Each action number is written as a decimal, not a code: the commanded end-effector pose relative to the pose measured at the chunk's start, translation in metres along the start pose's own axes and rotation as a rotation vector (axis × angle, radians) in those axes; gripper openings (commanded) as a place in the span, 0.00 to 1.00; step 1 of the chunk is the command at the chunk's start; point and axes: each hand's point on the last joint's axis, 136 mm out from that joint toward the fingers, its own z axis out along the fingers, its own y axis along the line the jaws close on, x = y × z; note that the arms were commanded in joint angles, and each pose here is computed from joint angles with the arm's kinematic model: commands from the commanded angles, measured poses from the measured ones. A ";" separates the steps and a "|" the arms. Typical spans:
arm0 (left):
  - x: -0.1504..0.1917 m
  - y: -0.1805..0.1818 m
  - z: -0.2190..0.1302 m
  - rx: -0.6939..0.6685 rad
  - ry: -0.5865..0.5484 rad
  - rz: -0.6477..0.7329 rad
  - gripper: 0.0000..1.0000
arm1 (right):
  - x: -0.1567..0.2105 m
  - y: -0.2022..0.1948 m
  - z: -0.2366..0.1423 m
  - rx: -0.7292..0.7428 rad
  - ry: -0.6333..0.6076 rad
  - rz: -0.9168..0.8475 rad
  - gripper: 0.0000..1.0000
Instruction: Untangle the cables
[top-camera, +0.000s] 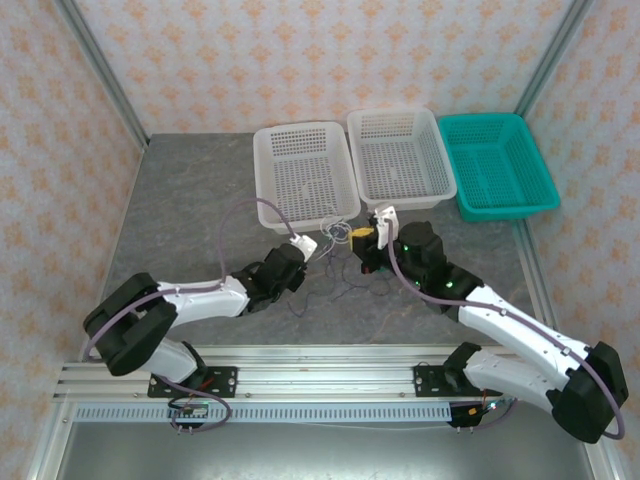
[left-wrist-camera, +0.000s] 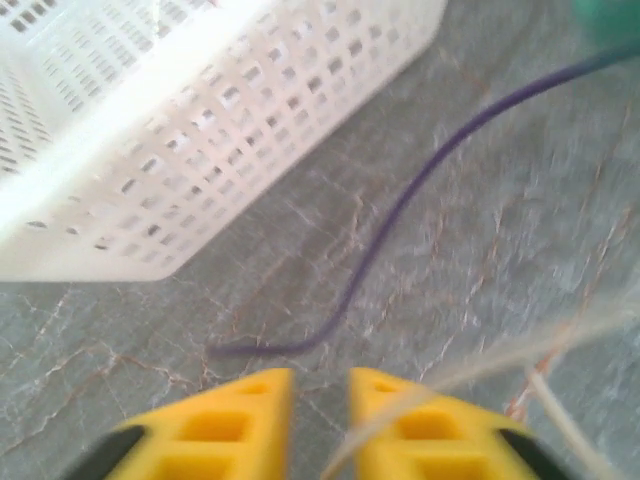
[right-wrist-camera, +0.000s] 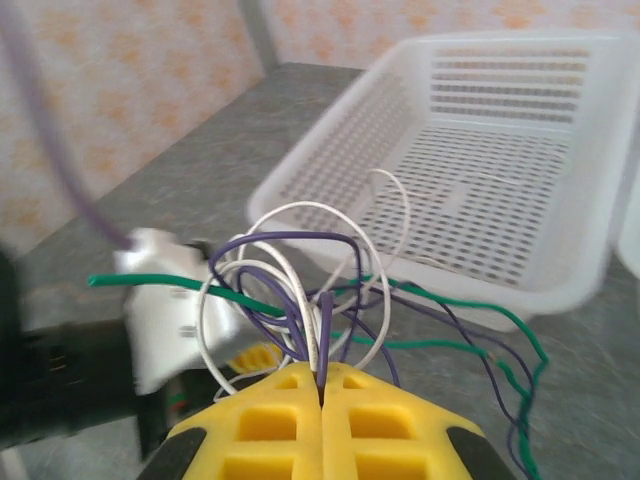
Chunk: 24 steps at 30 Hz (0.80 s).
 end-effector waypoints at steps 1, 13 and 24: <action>-0.022 0.020 -0.021 -0.056 -0.081 -0.100 0.04 | -0.008 -0.048 -0.012 0.246 -0.054 0.152 0.00; -0.027 0.091 -0.097 -0.181 -0.124 -0.447 0.00 | 0.093 -0.185 -0.069 0.839 -0.064 0.736 0.00; 0.009 0.169 -0.145 -0.357 -0.085 -0.828 0.00 | 0.175 -0.243 -0.134 1.136 -0.110 1.182 0.00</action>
